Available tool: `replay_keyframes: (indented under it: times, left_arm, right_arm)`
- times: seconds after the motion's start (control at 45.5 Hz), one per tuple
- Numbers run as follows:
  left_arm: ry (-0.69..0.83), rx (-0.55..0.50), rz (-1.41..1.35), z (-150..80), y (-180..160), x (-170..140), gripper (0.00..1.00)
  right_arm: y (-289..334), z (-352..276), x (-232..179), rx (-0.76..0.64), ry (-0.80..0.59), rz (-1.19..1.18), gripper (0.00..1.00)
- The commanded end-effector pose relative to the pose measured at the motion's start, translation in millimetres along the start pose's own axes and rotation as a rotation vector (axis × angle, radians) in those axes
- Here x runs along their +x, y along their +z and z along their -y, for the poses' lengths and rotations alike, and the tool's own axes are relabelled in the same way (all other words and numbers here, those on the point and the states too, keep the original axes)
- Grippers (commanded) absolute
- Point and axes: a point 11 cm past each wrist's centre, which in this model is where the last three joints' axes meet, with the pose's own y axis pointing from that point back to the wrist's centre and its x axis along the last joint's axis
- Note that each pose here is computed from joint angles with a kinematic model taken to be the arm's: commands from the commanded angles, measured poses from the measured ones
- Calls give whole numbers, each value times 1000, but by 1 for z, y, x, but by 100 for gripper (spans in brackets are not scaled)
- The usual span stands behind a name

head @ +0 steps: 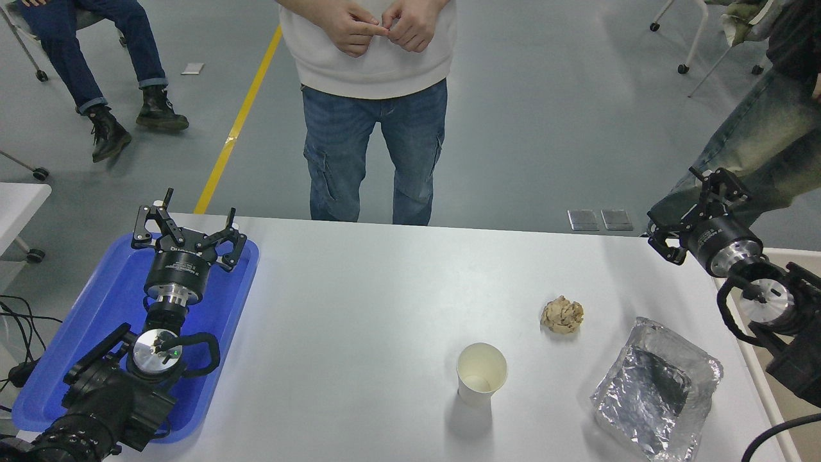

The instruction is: Pick up paper cup place in dustbin

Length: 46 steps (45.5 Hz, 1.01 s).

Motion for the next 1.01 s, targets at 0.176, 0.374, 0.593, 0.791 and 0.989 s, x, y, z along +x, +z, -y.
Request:
replay_keyframes:
  times: [0.176,0.374,0.593,0.791,0.989]
  left_arm:
    - [0,3,4,0,0,0,100]
    - [0,5,7,0,0,0,100]
    - [-2,7,7,0,0,0,100]
    - [0,7,8,0,0,0,100]
    - [0,7,10,0,0,1,100]
  right_arm:
    - [0,0,1,-3,0,-5,100]
    - [4,0,-3,-13,-10,-12,100]
    - [-12,5,-20,-2,-64,-54,100]
    - [-62,2,-29,18,-92,-245,100]
    - [-116,-2,-50,35,-139,-477,100]
